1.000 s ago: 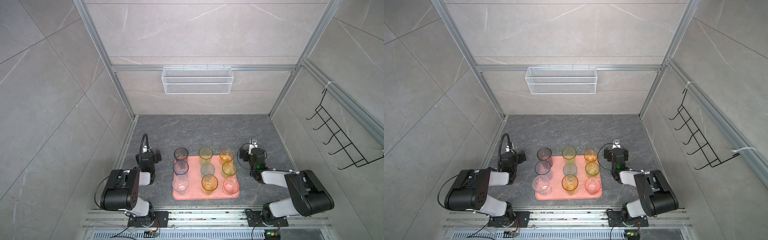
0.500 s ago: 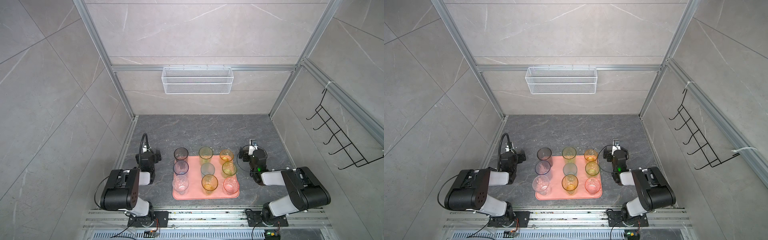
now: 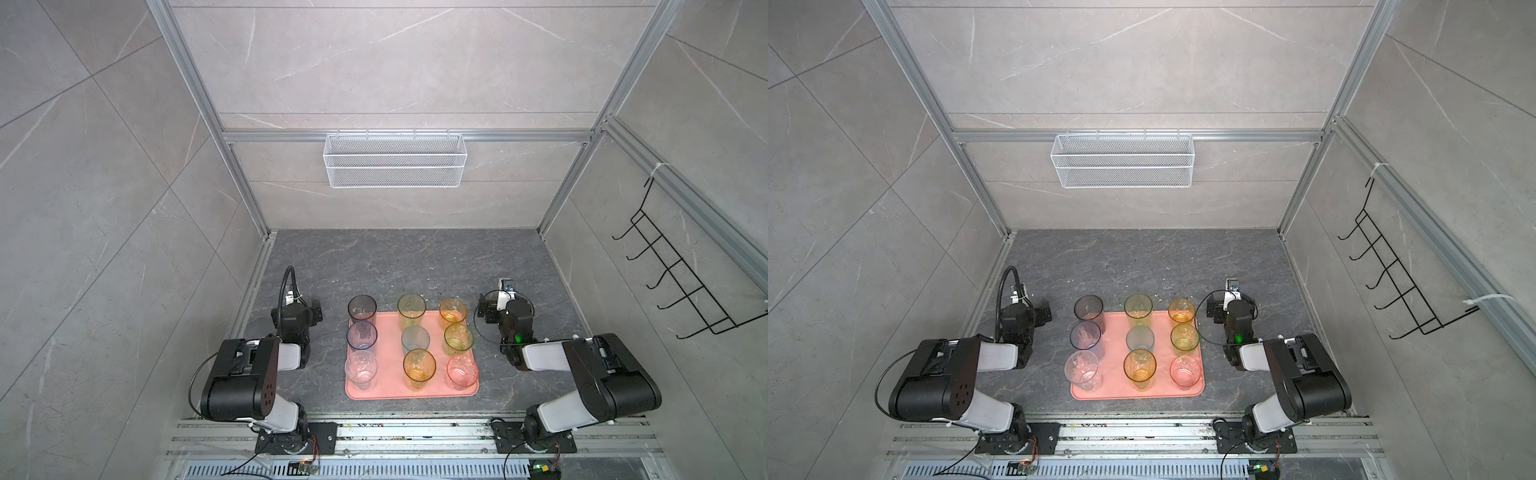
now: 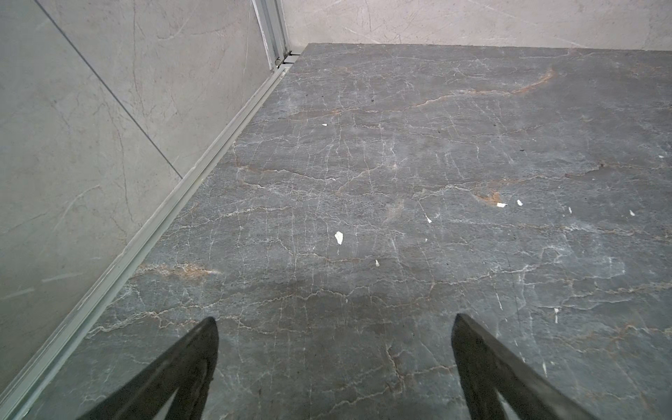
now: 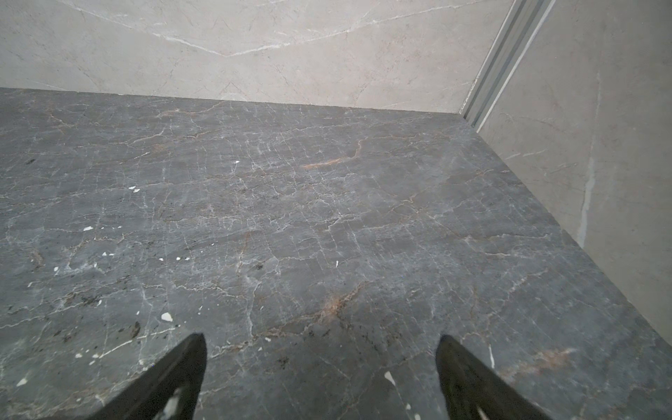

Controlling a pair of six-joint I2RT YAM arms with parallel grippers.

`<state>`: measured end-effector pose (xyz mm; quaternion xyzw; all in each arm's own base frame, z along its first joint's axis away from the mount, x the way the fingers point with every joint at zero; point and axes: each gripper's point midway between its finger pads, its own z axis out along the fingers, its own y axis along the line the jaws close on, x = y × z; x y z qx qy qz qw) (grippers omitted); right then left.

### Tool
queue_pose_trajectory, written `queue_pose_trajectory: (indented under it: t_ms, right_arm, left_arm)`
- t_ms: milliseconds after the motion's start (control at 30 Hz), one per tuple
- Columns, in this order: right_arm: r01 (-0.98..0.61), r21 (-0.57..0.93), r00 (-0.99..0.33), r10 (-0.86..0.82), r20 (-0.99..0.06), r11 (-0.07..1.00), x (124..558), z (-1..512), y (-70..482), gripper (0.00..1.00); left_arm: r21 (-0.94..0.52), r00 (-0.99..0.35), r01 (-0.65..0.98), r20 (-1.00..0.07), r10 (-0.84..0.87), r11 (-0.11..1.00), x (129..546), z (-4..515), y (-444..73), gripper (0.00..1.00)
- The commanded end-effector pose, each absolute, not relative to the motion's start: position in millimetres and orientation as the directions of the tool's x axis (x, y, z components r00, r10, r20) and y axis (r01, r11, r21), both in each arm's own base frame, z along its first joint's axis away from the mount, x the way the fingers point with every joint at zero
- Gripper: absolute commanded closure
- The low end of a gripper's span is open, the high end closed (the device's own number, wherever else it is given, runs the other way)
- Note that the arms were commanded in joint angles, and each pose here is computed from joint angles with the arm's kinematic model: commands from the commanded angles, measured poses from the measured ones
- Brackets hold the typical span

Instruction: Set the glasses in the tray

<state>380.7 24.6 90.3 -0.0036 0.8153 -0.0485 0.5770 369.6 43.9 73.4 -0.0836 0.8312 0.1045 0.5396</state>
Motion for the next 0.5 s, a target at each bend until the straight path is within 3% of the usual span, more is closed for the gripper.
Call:
queue_pose_trajectory:
  t_ms: [0,100,467]
  right_arm:
    - [0.045,-0.084,-0.320,-0.066,-0.945,0.995,384.1,94.7,25.3,0.01]
    - [0.047,-0.083,-0.319,-0.064,-0.946,0.995,384.3,95.1,24.8,0.01]
    - [0.041,-0.082,-0.320,-0.065,-0.945,0.996,384.5,94.8,26.2,0.01]
  left_arm:
    - [0.053,-0.306,-0.254,-0.952,-0.028,0.966,370.4,93.3,43.2,0.00]
    - [0.042,-0.266,-0.252,-0.964,-0.028,0.967,363.9,97.7,42.8,0.00]
    - [0.063,-0.352,-0.233,-0.936,-0.024,0.970,379.3,89.4,40.3,0.00]
